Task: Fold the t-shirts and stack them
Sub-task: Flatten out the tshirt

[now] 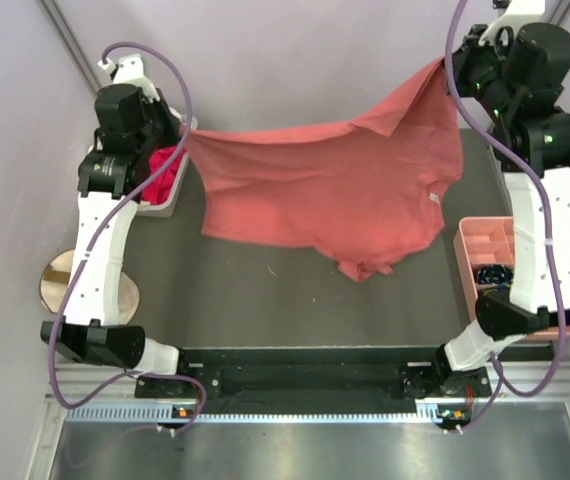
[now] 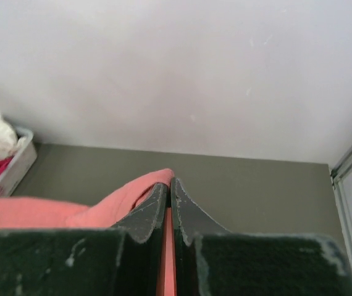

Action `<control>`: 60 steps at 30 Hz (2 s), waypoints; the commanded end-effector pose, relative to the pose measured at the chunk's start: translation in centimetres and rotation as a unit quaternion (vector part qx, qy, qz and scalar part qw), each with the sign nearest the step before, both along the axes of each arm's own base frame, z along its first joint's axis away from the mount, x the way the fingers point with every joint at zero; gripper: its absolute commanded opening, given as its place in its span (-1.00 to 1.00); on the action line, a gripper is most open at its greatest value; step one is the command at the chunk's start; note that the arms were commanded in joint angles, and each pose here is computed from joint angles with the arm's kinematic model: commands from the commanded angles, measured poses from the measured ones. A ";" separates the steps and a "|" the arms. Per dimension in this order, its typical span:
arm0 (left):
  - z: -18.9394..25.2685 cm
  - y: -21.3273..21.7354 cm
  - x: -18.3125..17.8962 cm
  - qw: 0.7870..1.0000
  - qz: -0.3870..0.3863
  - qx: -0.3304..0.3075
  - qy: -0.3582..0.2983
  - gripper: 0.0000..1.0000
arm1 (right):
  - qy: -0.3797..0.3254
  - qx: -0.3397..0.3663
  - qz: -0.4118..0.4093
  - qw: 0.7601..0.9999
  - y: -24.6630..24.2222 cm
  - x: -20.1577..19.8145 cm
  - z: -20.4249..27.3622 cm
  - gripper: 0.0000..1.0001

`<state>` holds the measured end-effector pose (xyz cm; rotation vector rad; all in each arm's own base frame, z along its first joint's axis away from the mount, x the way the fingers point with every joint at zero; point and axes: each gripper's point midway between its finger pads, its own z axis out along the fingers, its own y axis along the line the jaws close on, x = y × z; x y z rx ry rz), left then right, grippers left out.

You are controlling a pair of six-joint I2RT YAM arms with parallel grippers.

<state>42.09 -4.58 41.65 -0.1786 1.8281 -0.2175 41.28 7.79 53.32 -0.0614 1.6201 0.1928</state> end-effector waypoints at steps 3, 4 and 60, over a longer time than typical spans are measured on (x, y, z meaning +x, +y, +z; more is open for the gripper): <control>7.1 0.2 -8.3 0.995 -0.015 -0.020 -0.101 -1.00 | -0.090 0.022 0.103 0.990 2.7 -11.0 6.1 -1.00; 8.2 0.2 -9.6 0.993 -0.017 -0.021 -0.112 -1.00 | -0.101 0.025 0.115 0.988 2.9 -12.5 7.0 -1.00; -31.2 0.3 23.7 0.985 0.105 0.075 0.110 -1.00 | 0.191 0.009 -0.036 0.981 -3.5 21.5 -31.1 -1.00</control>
